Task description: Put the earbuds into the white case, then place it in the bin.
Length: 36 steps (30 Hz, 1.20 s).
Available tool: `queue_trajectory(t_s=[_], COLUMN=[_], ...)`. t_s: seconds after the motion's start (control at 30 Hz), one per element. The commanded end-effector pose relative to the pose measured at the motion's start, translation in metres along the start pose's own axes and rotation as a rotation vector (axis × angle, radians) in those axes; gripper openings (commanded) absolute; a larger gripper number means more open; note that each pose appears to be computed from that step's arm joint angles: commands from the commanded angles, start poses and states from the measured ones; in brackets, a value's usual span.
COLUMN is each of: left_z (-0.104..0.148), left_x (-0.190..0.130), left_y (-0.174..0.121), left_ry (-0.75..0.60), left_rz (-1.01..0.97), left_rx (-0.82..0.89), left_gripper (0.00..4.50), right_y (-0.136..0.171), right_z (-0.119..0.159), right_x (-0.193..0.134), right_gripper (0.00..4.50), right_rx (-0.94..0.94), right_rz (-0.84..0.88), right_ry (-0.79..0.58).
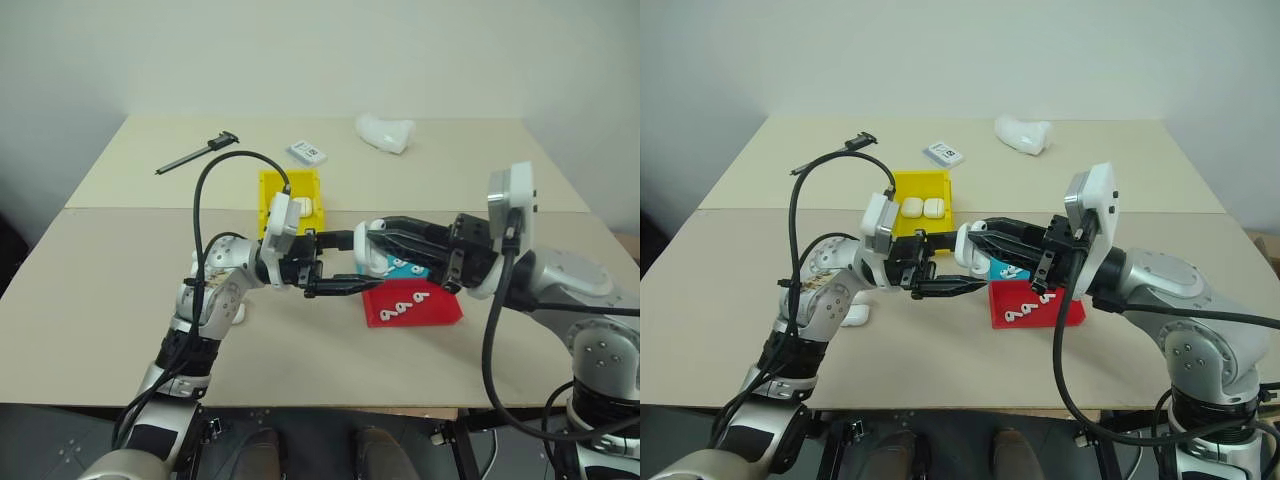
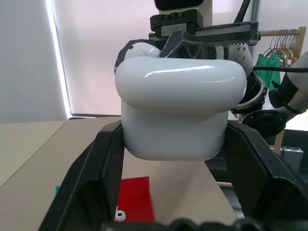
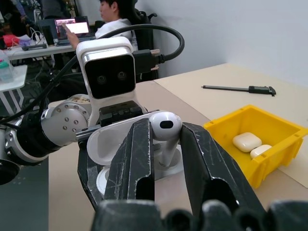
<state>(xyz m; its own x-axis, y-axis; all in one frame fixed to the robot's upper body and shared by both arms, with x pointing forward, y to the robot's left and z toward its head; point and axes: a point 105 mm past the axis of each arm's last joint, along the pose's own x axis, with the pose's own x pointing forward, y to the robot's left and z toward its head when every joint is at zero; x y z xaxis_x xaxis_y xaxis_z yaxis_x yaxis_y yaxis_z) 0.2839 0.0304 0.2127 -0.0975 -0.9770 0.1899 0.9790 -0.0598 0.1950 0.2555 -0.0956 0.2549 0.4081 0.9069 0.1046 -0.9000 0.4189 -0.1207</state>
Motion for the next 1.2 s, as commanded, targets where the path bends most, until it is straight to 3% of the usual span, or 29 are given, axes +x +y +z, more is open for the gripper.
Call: queue_trajectory(t_s=[0.03, 0.17, 0.5, 0.77, 0.9, 0.97, 1.1, 1.2], left_z=[0.019, 0.02, 0.02, 0.019, 0.019, 0.019, 0.022, 0.026], left_x=[0.004, 0.004, 0.002, -0.008, -0.017, -0.024, -0.038, -0.042], left_y=[-0.003, -0.002, 0.003, 0.004, 0.003, 0.004, 0.007, 0.009], left_ry=[-0.048, -0.052, -0.053, -0.032, -0.014, 0.002, 0.025, 0.028], left_rz=[-0.013, 0.002, 0.035, 0.064, 0.079, 0.094, 0.137, 0.161], left_rx=[0.076, 0.081, 0.096, 0.095, 0.091, 0.092, 0.107, 0.118], left_gripper=[2.78, 2.78, 2.78, 2.78, 2.78, 2.78, 2.78, 2.78], right_y=[0.004, 0.008, 0.006, -0.025, -0.054, -0.072, -0.098, -0.111], right_z=[-0.002, -0.006, -0.004, 0.015, 0.02, 0.008, -0.033, -0.048], right_x=[0.002, 0.001, -0.003, -0.017, -0.028, -0.028, -0.019, -0.012], right_gripper=[0.6, 0.6, 3.85, 3.85, 3.85, 3.85, 3.85, 3.85], right_rx=[-0.033, -0.036, -0.045, -0.058, -0.1, -0.189, -0.386, -0.477], right_rz=[0.018, 0.041, 0.06, -0.048, -0.105, -0.106, 0.061, 0.17], right_ry=[0.01, 0.024, 0.03, -0.003, 0.074, 0.233, 0.588, 0.725])
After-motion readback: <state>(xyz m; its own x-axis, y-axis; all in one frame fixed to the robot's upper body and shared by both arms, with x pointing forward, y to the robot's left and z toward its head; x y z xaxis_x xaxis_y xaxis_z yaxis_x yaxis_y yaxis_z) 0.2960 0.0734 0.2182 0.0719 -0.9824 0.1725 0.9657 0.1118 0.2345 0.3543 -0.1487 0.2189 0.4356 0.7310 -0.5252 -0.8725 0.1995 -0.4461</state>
